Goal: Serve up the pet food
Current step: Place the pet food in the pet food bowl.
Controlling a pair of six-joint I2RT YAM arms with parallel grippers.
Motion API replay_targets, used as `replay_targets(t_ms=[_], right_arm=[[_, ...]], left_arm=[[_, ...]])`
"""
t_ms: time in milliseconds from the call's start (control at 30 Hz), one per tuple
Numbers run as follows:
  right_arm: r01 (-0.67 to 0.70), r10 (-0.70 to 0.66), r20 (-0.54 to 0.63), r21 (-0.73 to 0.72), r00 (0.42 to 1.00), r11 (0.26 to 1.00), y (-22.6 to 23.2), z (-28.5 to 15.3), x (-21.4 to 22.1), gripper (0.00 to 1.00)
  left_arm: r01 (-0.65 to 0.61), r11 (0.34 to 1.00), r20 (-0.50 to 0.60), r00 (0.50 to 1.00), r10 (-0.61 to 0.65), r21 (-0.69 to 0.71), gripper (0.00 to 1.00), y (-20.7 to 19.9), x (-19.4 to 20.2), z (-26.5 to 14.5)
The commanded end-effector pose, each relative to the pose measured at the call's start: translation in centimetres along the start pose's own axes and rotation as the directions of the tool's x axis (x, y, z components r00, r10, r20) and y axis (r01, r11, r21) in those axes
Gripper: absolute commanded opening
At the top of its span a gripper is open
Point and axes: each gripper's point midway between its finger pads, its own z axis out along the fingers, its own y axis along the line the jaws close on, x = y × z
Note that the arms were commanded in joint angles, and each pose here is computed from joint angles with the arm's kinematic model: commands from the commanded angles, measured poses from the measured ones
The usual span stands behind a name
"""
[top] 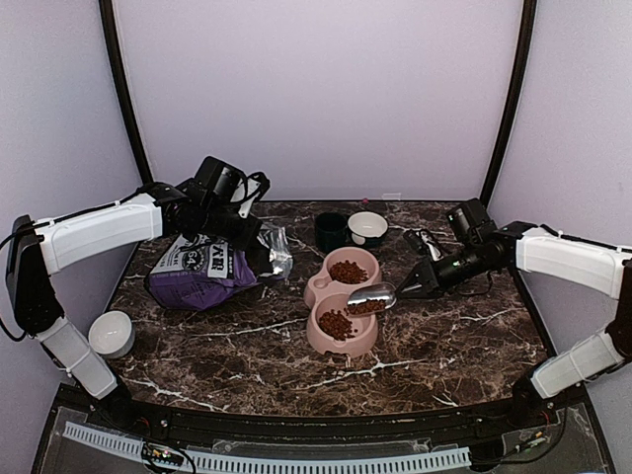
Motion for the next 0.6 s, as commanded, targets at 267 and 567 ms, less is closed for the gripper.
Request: replay_targets(t_ms=[267, 567], right_arm=[[0.009, -0.009, 0.005, 0.036, 1.0, 0.999, -0.81, -1.01, 0.85, 0.0], [0.009, -0.009, 0.001, 0.062, 1.0, 0.998, -1.04, -1.2, 0.7, 0.0]], left_arm=[[0.001, 0.999, 0.078, 0.997, 0.002, -0.041, 0.0, 1.14, -1.78, -2.19], [0.002, 0.999, 0.082, 0.997, 0.001, -0.039, 0.0, 1.13, -1.87, -2.31]])
